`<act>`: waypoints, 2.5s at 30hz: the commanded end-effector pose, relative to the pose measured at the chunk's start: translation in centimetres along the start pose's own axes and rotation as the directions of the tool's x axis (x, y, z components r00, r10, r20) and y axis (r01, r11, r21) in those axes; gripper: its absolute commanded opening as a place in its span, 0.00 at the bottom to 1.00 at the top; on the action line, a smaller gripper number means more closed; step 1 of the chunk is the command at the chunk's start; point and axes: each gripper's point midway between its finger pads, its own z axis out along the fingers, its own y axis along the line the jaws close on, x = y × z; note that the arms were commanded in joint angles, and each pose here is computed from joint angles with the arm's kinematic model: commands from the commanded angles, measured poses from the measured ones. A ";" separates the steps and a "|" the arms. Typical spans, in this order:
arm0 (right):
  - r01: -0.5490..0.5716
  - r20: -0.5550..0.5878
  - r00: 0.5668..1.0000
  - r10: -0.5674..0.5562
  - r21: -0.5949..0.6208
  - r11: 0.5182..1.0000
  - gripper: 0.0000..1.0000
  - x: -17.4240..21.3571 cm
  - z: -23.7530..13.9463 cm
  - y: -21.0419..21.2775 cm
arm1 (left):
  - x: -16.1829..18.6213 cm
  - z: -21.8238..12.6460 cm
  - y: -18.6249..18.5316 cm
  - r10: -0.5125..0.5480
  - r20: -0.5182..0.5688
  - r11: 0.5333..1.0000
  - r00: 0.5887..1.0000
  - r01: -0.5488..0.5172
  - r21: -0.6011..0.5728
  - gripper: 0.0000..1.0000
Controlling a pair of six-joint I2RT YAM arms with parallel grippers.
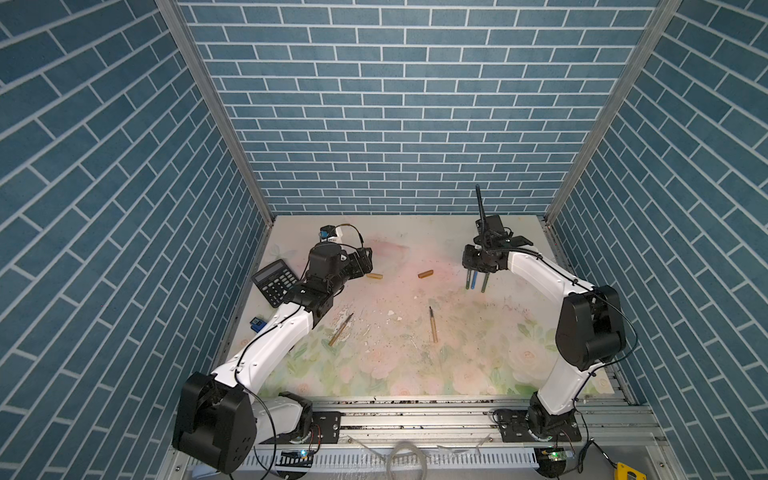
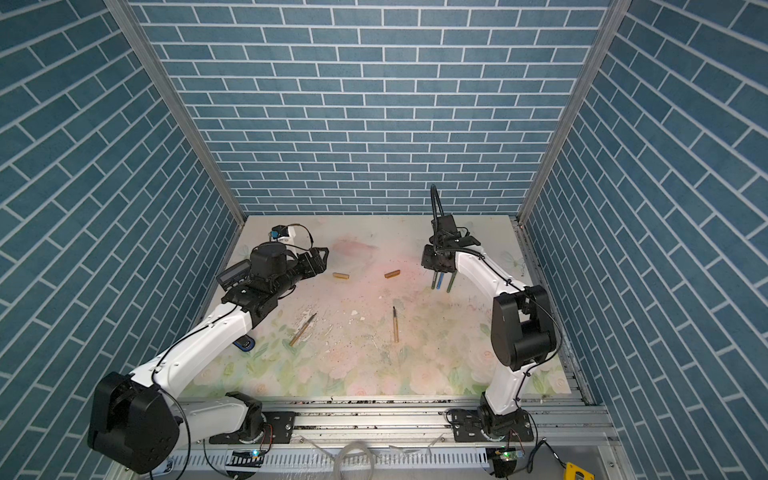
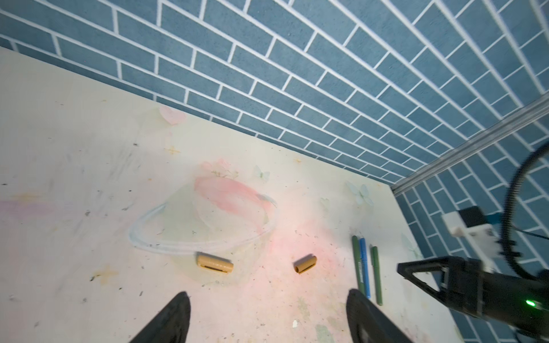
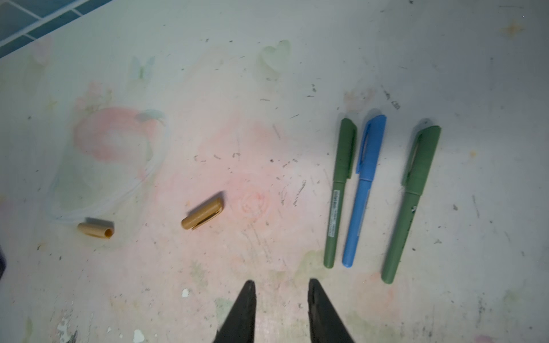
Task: Insert the pens into the pen caps
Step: 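Reach down and grasp the orange fountain pen with the left gripper, then lift the orange pen upright with the left gripper while the right gripper approaches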
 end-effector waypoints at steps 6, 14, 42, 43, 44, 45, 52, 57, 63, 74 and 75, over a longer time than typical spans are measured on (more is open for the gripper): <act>0.111 0.088 0.991 -0.101 -0.109 0.988 0.31 1.8 -2.2 3.5 | 1.5 -2.0 5.0 0.117 -0.185 0.945 0.976 -0.167 -0.281 0.82; 0.089 0.159 0.985 -0.062 -0.171 0.981 0.31 3.1 -3.0 3.3 | 7.7 -7.0 8.8 0.099 -0.480 0.893 0.871 -0.291 -0.343 0.80; 0.094 0.207 0.978 -0.031 -0.304 0.948 0.31 4.0 -4.2 4.7 | 20.8 -4.3 14.7 -0.139 -0.733 0.848 0.666 -0.302 -0.435 0.49; 0.095 0.208 0.978 -0.032 -0.304 0.948 0.31 4.0 -4.2 4.7 | 20.8 -4.3 14.9 -0.140 -0.734 0.844 0.664 -0.308 -0.440 0.48; 0.094 0.206 0.978 -0.031 -0.304 0.948 0.31 4.1 -4.2 4.7 | 21.0 -4.2 14.9 -0.142 -0.737 0.845 0.661 -0.307 -0.438 0.47; 0.095 0.206 0.978 -0.032 -0.305 0.948 0.31 4.1 -4.2 4.7 | 21.1 -4.0 14.8 -0.143 -0.739 0.850 0.658 -0.301 -0.432 0.46; 0.097 0.212 0.977 -0.032 -0.301 0.949 0.31 4.1 -4.4 4.6 | 22.1 -3.8 14.6 -0.140 -0.763 0.855 0.632 -0.312 -0.415 0.37; 0.095 0.210 0.977 -0.032 -0.297 0.950 0.30 4.2 -4.2 4.5 | 22.4 -3.6 13.9 -0.113 -0.773 0.859 0.624 -0.329 -0.392 0.27; 0.094 0.205 0.978 -0.033 -0.297 0.950 0.30 4.2 -4.1 4.5 | 22.6 -3.8 13.9 -0.106 -0.772 0.849 0.627 -0.348 -0.399 0.21; 0.093 0.202 0.979 -0.030 -0.312 0.945 0.30 4.3 -4.2 4.8 | 23.1 -3.6 13.9 -0.078 -0.763 0.843 0.642 -0.366 -0.395 0.12; 0.095 0.206 0.978 -0.029 -0.318 0.943 0.30 4.2 -4.4 4.9 | 23.0 -3.5 13.6 -0.064 -0.765 0.846 0.641 -0.372 -0.383 0.10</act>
